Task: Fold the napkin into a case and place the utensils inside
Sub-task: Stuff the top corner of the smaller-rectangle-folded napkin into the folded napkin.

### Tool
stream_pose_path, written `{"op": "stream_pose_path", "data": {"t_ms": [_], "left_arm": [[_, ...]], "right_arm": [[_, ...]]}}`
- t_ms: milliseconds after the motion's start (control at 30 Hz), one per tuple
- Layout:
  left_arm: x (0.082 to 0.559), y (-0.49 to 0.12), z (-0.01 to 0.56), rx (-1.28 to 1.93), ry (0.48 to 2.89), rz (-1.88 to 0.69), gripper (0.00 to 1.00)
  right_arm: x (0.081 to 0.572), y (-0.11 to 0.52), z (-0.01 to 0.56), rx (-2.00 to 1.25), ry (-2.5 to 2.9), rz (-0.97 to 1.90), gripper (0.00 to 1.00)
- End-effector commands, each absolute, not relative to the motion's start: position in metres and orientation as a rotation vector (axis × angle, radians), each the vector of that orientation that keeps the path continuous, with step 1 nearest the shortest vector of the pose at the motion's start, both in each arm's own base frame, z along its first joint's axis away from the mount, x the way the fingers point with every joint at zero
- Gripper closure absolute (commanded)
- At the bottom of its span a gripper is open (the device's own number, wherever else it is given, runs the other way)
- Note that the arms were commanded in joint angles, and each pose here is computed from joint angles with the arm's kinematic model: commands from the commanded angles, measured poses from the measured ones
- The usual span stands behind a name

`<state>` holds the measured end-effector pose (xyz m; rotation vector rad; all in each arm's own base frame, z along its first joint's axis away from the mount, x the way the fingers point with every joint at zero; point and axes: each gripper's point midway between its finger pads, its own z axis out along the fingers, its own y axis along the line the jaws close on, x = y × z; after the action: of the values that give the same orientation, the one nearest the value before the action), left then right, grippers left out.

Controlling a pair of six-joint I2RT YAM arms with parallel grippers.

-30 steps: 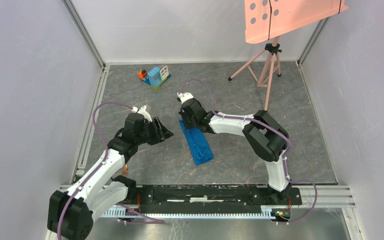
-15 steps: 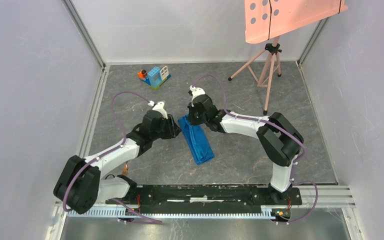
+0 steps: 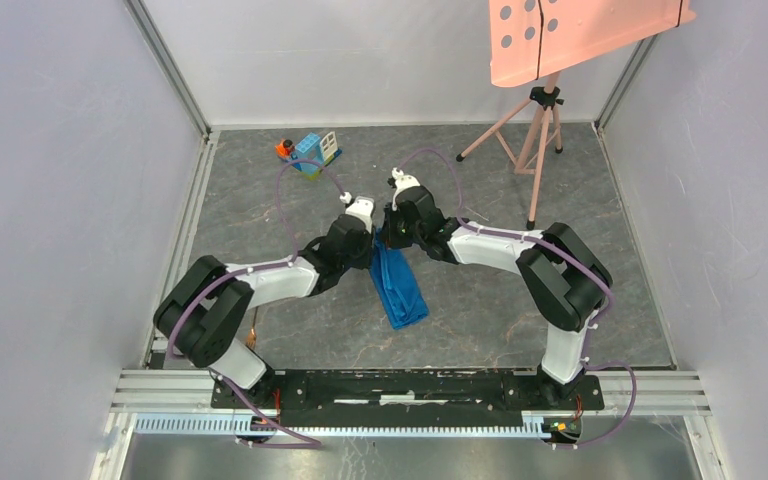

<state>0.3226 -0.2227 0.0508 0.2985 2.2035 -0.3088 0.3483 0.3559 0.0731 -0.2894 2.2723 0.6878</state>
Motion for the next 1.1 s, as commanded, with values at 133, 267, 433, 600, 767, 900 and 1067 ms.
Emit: {"op": "stream_pose_path", "data": {"t_ms": [133,267,433,600,767,900,1067], "left_arm": [[0.352,-0.238,0.068,0.386,2.085,-0.127,0.66],[0.353,-0.239,0.061,0.403,2.093,-0.065,0.68],[0.35,-0.241,0.057,0.435,2.101,-0.021,0.68],[0.341,-0.239,0.051,0.436,2.12,-0.05,0.66],[0.341,-0.246,0.048,0.454,2.118,-0.086,0.65],[0.335,-0.252,0.05,0.43,2.127,-0.155,0.58],[0.333,-0.25,0.043,0.437,2.13,-0.151,0.57]], "right_arm": [[0.35,0.366,0.104,-0.284,2.202,0.785,1.0],[0.348,0.366,0.101,-0.285,2.208,0.792,1.0],[0.347,0.364,0.099,-0.28,2.211,0.789,1.0],[0.348,0.361,0.099,-0.268,2.212,0.8,1.0],[0.349,0.362,0.099,-0.266,2.212,0.806,1.0],[0.349,0.361,0.1,-0.265,2.212,0.808,1.0],[0.35,0.365,0.107,-0.259,2.2,0.84,1.0]]}}
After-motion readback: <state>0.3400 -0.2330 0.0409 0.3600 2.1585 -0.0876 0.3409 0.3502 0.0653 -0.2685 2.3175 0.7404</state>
